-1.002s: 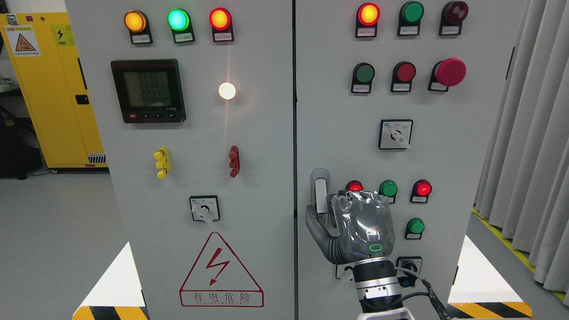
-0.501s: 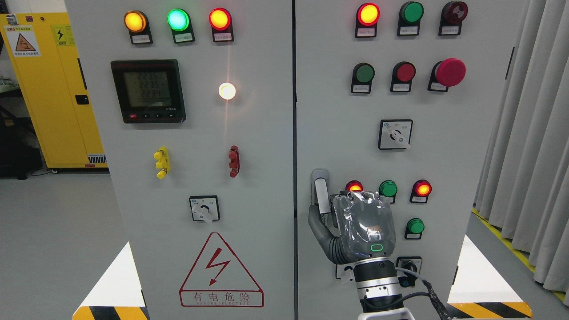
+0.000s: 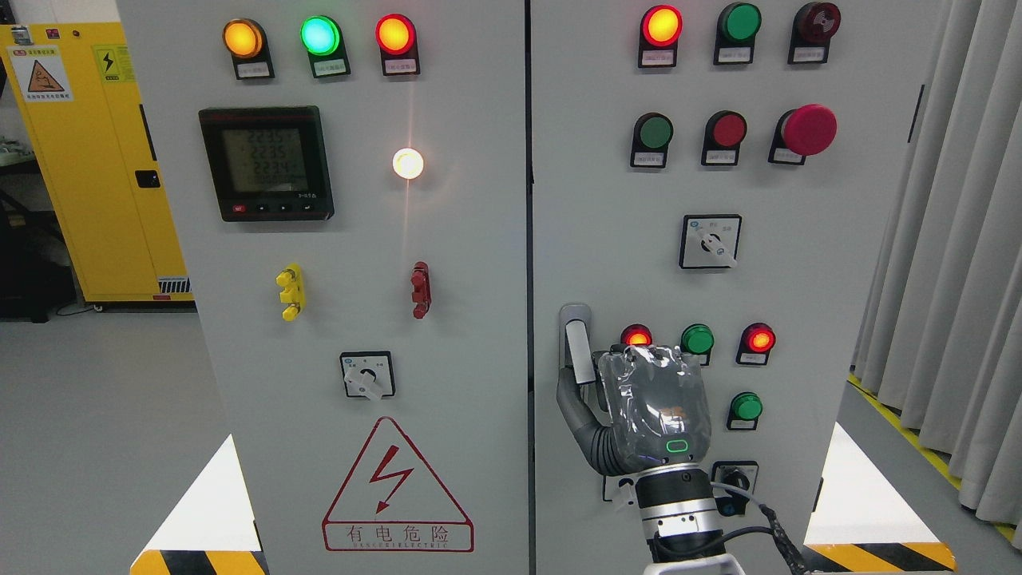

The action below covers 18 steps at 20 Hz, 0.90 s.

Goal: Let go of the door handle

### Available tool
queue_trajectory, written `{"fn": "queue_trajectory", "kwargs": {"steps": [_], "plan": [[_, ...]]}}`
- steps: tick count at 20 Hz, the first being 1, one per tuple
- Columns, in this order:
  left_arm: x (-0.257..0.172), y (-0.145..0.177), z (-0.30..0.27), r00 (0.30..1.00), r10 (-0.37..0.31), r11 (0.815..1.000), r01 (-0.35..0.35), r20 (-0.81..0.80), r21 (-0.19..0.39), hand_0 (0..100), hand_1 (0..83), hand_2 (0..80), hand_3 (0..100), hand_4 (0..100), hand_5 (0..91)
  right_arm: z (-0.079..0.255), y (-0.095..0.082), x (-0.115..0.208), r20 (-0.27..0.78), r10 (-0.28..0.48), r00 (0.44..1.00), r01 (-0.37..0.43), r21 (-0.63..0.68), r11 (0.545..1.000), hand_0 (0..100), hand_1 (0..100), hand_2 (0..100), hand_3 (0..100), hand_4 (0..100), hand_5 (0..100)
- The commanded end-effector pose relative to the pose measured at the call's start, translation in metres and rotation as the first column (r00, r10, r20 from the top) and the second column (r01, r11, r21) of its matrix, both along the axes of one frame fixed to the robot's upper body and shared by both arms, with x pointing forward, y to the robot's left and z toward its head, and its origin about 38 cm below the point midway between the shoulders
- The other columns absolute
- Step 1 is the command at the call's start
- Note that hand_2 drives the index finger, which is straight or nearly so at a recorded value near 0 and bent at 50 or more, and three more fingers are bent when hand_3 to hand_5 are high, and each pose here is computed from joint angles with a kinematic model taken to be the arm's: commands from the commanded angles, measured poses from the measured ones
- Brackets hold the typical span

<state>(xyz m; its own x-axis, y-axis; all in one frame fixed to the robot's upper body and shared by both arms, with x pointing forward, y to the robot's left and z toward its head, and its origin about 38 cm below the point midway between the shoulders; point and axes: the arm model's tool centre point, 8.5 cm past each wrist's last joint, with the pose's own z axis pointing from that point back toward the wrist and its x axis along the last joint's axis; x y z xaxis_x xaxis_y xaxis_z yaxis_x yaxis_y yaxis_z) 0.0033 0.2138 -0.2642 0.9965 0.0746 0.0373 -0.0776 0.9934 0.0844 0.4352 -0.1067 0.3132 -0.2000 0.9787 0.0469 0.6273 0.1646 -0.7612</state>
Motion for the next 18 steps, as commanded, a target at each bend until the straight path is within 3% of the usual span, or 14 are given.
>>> {"fn": "queue_trajectory", "kwargs": {"steps": [1,4,18], "plan": [[0.0097,-0.0003,-0.0001,1.000,-0.001,1.000,0.001,0.021,-0.001,12,55.6,0.0,0,0,0.0,0.0005,-0.0014,-0.0007,0.006,-0.005,1.000,0.005,0.005,1.000,66,33,96,100,100,100],[0.0097,-0.0013,-0.0001,1.000,0.001,1.000,0.000,0.021,-0.003,12,55.6,0.0,0,0,0.0,0.0004,-0.0020,-0.0005,0.005,-0.010,1.000,0.010,0.009,1.000,70,34,96,100,100,100],[0.0097,-0.0013,-0.0001,1.000,0.001,1.000,0.000,0.021,-0.003,12,55.6,0.0,0,0,0.0,0.0008,-0.0041,-0.0042,0.012,-0.017,1.000,0.017,0.016,1.000,61,35,96,100,100,100]]}}
